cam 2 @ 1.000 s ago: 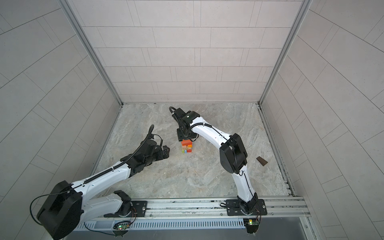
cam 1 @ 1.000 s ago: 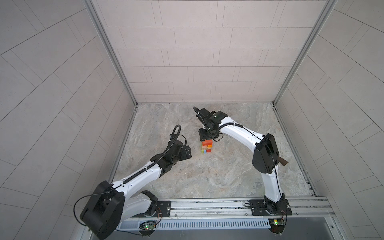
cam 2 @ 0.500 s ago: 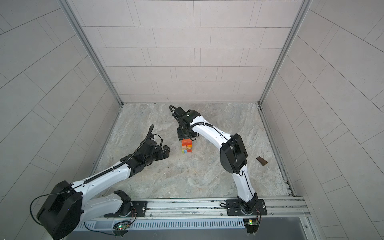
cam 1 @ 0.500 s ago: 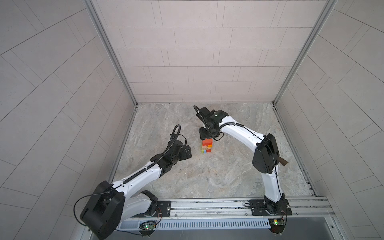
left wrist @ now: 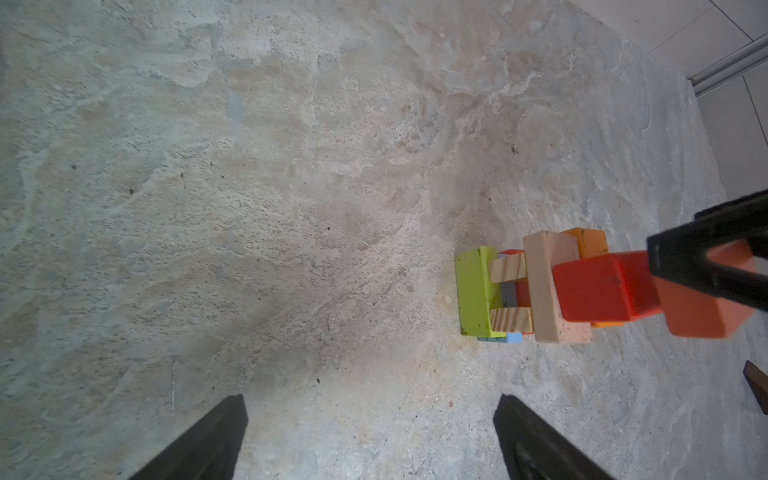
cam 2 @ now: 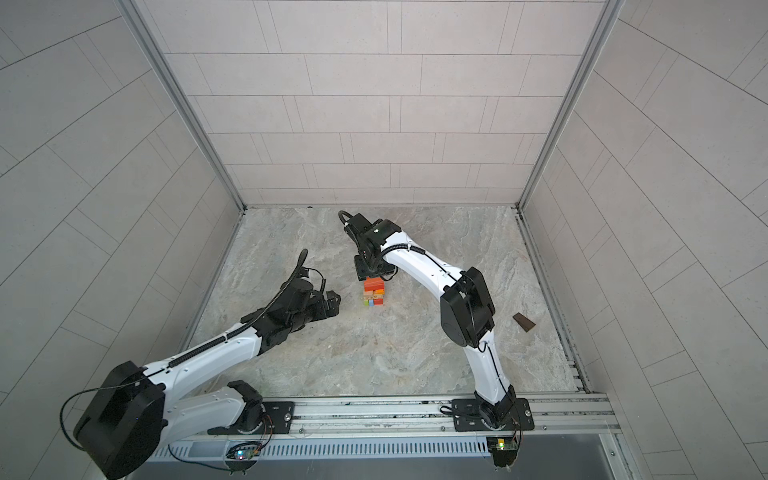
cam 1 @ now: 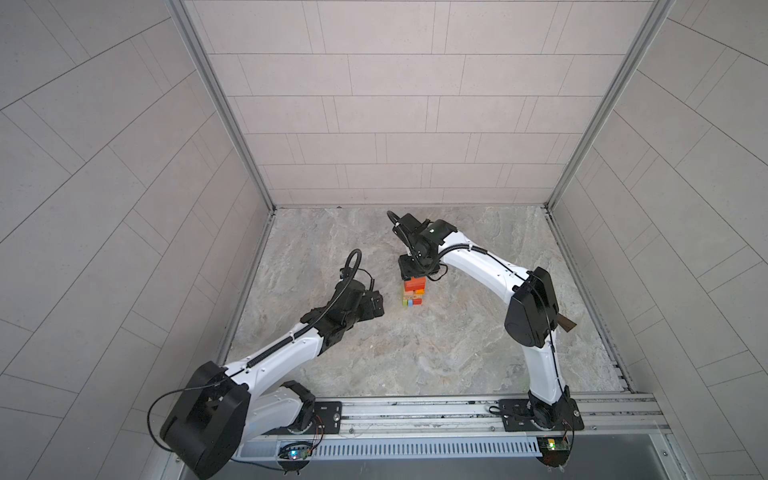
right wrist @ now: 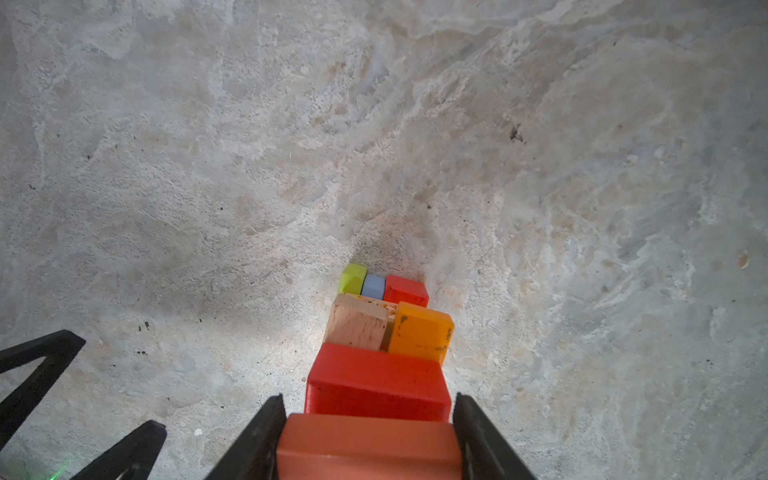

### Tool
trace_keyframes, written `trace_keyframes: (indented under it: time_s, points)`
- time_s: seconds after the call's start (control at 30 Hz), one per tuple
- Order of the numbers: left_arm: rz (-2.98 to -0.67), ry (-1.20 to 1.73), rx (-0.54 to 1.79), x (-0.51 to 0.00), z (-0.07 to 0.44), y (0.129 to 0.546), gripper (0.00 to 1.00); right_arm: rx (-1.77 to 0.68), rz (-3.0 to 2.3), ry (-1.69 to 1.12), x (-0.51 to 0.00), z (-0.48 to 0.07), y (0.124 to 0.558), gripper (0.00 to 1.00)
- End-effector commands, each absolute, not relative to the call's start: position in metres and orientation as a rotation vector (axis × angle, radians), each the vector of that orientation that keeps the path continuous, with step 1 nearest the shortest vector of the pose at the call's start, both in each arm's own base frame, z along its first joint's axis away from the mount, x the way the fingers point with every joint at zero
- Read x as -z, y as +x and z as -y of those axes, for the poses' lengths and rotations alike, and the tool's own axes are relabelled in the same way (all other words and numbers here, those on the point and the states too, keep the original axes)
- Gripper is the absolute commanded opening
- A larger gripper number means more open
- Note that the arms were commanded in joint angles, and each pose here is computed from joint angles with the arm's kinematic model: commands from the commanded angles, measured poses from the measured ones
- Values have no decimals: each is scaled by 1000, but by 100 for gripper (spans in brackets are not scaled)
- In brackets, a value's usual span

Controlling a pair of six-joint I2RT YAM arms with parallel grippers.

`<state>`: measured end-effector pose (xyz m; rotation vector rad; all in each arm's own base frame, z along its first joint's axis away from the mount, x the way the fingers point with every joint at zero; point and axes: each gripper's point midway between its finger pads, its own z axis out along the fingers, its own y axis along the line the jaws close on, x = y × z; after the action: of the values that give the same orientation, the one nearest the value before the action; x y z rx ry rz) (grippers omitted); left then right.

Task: Build the wood block tower
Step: 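Lower the orange-red block onto the red block and open the right gripper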

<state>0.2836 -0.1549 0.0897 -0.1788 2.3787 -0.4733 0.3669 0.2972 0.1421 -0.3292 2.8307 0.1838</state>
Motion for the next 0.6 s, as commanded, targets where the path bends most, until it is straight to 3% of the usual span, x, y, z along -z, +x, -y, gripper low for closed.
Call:
trace_keyframes:
  time_s: [0.0, 0.37, 0.57]
  points:
    - [-2379, -185, 464, -85, 152, 284, 100, -140, -2843, -327, -138, -292, 370, 45]
    - [-2376, -186, 466, -86, 152, 284, 100, -136, -2844, -324, -137, -291, 372, 54]
    - [-2374, -189, 476, -87, 153, 284, 100, -164, -2833, -349, -142, -294, 373, 69]
